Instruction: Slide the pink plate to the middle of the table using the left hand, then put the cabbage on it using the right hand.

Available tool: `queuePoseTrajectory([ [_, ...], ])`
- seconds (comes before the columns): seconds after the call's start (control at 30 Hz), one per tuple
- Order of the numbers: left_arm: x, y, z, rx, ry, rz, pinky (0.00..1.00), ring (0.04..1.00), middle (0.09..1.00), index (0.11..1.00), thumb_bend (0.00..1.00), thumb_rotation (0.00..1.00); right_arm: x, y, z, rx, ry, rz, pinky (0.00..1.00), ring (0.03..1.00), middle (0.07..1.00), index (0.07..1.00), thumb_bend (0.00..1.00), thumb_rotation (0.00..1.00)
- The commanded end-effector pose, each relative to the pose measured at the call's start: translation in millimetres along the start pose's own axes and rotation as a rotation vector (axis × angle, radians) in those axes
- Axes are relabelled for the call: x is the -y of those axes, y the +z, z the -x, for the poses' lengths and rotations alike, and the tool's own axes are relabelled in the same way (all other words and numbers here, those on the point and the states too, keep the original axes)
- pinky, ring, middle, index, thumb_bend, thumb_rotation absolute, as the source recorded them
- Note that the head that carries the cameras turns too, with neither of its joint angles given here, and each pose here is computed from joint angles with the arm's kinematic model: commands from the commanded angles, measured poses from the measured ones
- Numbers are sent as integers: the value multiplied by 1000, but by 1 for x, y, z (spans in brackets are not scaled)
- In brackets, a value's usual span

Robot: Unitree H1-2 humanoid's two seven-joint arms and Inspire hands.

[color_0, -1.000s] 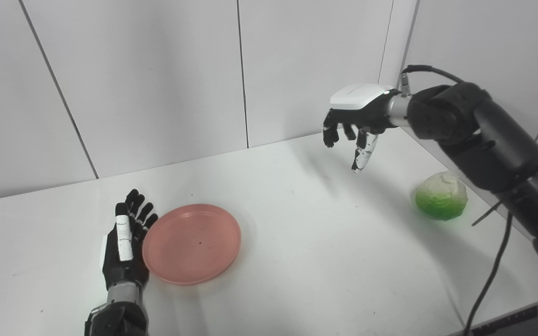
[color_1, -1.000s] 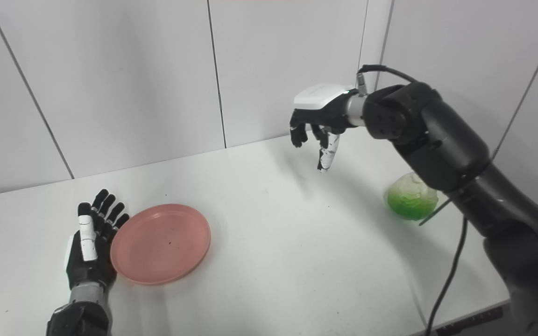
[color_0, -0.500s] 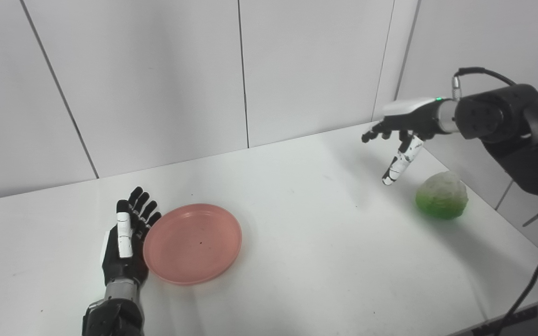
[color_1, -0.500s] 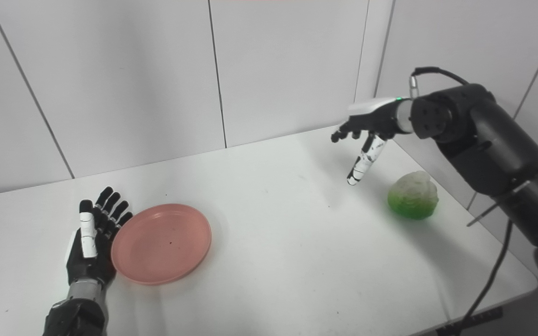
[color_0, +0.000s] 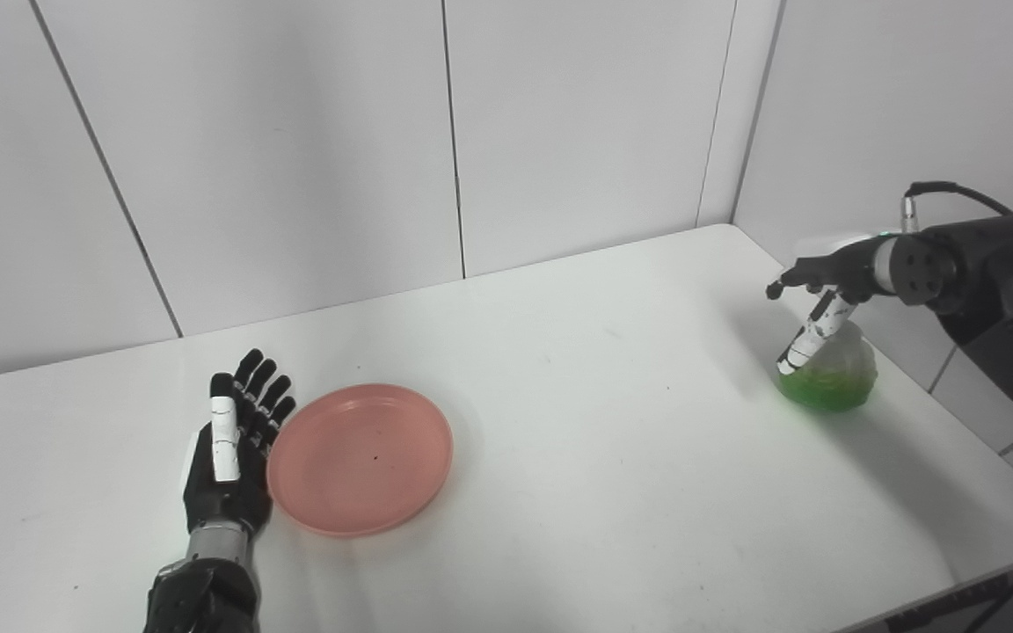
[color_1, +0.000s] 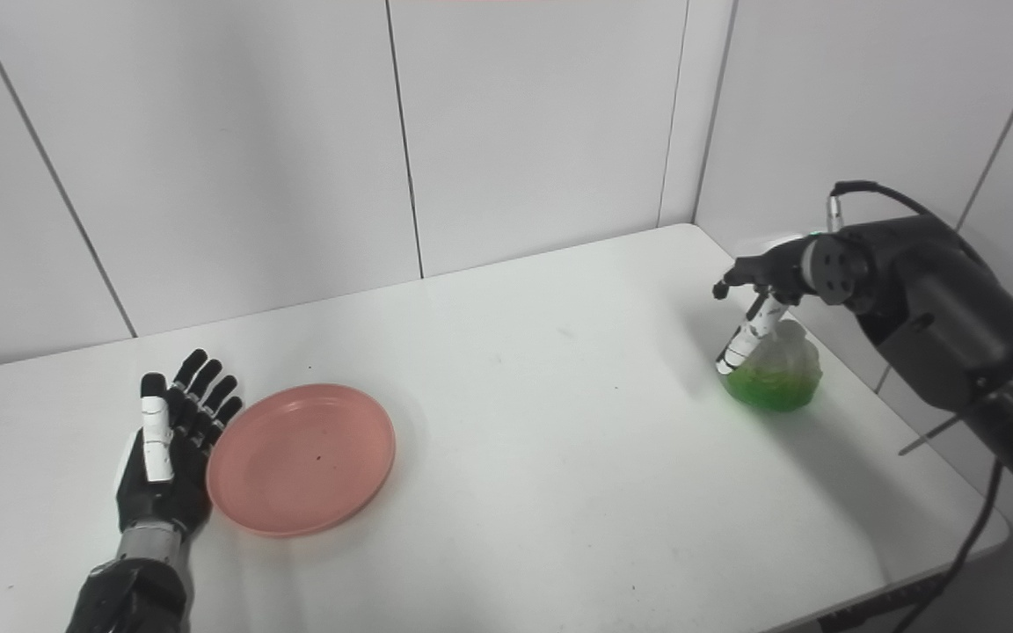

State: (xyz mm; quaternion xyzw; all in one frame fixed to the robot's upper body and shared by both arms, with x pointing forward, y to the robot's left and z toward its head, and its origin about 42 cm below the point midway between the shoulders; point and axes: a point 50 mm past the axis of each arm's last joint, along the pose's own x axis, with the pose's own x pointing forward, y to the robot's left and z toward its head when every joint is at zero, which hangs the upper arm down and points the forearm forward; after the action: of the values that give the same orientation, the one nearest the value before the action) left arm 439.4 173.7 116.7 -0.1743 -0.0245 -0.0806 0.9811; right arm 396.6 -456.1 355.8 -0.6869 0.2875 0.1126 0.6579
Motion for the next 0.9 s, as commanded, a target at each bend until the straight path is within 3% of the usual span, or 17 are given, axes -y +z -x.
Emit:
queuePoseTrajectory([
  [0.0,-13,3,0,3,3,-5,904,908,936,881,985,838,20,-15,11,-58,-93,-14,761,913,965,886,1000,511],
  [0.37,-14,1,0,-5,-2,-4,920,912,938,887,1000,835,2,-24,8,-152,-138,106,738,922,955,864,1000,527],
  [0.87,-10,0,1,-8,-10,2,926,915,943,886,984,843,-15,-30,-2,-163,-90,41,711,888,923,852,1000,465],
])
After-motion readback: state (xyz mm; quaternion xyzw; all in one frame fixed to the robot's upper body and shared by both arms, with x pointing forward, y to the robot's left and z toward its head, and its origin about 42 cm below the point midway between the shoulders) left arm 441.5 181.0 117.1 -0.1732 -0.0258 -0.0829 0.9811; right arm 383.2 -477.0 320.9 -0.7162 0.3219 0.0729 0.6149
